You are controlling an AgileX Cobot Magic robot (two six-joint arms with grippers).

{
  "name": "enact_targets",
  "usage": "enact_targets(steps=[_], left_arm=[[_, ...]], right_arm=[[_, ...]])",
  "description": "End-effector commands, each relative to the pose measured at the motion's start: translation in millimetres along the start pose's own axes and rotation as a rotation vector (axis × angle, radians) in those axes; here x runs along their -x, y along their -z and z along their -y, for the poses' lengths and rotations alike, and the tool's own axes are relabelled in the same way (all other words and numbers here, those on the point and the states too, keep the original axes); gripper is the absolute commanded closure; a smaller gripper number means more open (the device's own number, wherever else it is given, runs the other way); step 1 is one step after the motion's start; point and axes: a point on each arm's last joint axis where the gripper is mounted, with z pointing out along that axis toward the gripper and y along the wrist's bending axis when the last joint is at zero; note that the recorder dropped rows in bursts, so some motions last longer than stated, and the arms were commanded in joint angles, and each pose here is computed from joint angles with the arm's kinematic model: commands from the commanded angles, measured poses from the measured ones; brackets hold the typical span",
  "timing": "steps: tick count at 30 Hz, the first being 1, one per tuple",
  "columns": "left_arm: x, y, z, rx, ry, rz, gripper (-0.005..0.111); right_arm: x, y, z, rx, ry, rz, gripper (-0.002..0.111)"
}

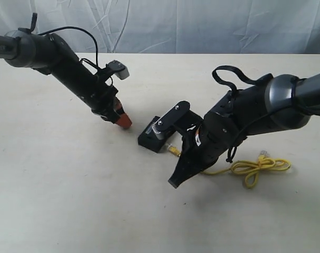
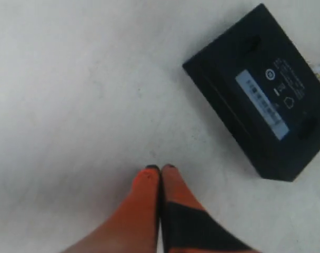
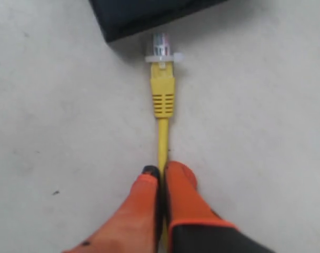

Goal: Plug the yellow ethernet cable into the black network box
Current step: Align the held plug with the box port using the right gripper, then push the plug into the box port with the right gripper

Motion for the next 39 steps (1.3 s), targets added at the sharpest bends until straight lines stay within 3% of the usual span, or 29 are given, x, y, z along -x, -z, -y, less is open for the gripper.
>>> enact_targets(steps=[1,17,22,39], left_arm=[[-2.4,-11.6,0.2,-0.075,-0.003,0.053,0.107],[4.2,-27.6,1.6,-0.168,-0.027,0.224,0.107],[-1.7,-35.6,2.1,-0.221,-0.013,0.216,0.107],[-1.4,-35.4,2.3,-0.224,-0.007,0.219,0.107]], right_arm=[[3.3,8.6,-1.9,-0.001,0.013,0.021,0.109],[5.0,16.1,-1.0,-0.005,0.009,0.034,0.109],[6.4,16.2,-0.9,-0.006,0.009,0.051,0.109],[1.6,1.6,1.6,-0.046,0.153,0.004,0.109]])
